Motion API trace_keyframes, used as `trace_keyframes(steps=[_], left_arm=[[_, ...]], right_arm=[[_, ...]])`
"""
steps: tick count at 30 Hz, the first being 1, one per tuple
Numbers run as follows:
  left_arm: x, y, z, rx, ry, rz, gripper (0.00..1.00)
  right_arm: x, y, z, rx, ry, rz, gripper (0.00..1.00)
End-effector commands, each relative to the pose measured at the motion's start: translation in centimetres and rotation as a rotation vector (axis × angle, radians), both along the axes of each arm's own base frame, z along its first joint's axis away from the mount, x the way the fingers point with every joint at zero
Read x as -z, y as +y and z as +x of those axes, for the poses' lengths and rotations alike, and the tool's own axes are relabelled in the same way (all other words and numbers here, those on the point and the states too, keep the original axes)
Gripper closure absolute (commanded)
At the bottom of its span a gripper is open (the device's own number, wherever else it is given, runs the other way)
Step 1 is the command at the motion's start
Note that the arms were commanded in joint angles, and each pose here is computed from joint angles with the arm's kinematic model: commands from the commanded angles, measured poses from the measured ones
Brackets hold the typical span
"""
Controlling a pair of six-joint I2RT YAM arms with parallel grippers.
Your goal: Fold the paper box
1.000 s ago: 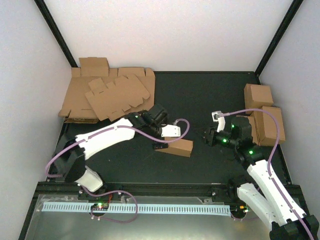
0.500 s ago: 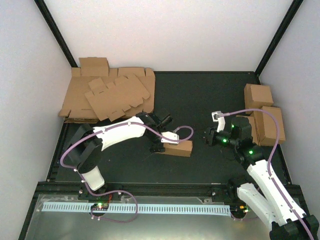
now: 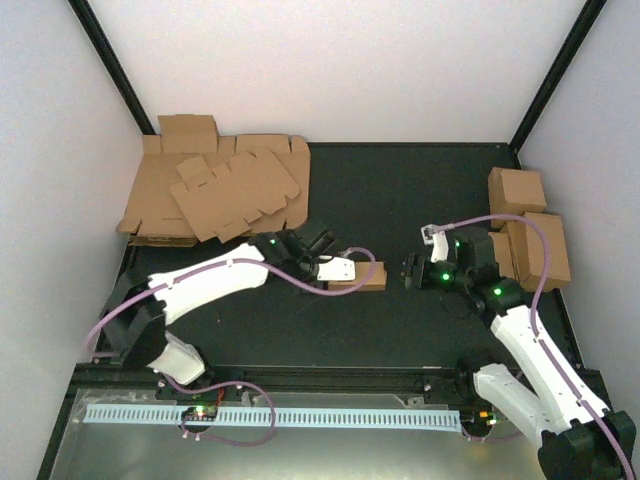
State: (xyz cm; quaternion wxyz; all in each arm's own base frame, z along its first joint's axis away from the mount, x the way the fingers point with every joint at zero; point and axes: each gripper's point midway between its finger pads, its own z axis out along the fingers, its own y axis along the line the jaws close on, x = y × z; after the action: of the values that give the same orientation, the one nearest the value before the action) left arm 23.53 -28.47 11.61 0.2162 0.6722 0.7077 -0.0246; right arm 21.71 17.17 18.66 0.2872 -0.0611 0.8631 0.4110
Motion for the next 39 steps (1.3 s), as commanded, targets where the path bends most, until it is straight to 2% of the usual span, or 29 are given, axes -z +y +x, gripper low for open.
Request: trace_keyframes(steps=[1, 3, 5, 9, 12, 14, 16, 23, 31, 35, 39], left_arm=[[-2.9, -0.4, 0.4, -0.017, -0.188, -0.101, 0.63], [-3.5, -0.6, 0.3, -0.011, -0.27, -0.132, 0.63], [-3.9, -0.6, 0.2, -0.009, -0.326, -0.152, 0.61], [-4.8, -0.8, 0.8, -0.048, -0.421, -0.198, 0.56], [-5.6, -1.2, 1.1, -0.07, -0.479, -0.245, 0.57], [-5.9, -1.7, 1.2, -0.077, -0.507, -0.277, 0.57], [-7.2, -1.7, 1.2, -0.091, -0.542, -0.321, 0.57], [-7.6, -2.4, 0.4, -0.055, -0.567, -0.366, 0.57], [-7.2, -2.7, -0.3, -0.017, -0.574, -0.368, 0.56], [-7.6, -2.6, -0.6, -0.013, -0.585, -0.389, 0.56], [-7.6, -2.5, -1.0, 0.004, -0.592, -0.398, 0.56]], right_arm=[[-2.6, -0.8, 0.3, 0.103, 0.067, 0.012, 0.2], [-3.8, -1.3, 0.5, 0.174, 0.094, 0.053, 0.08], [-4.8, -1.7, 0.5, 0.246, 0.129, 0.108, 0.01], [-4.4, -1.5, -0.2, 0.348, 0.321, 0.24, 0.01], [-3.0, -0.4, -1.2, 0.349, 0.506, 0.34, 0.01], [-2.5, 0.2, -1.6, 0.347, 0.58, 0.402, 0.0], [-2.4, 0.2, -1.5, 0.368, 0.599, 0.451, 0.01], [-2.0, 1.0, -1.1, 0.362, 0.659, 0.585, 0.03], [-4.6, 0.9, -0.7, 0.362, 0.615, 0.677, 0.03], [-3.7, 0.5, -0.6, 0.398, 0.625, 0.656, 0.04], [-2.6, 0.1, -0.5, 0.442, 0.637, 0.611, 0.11]])
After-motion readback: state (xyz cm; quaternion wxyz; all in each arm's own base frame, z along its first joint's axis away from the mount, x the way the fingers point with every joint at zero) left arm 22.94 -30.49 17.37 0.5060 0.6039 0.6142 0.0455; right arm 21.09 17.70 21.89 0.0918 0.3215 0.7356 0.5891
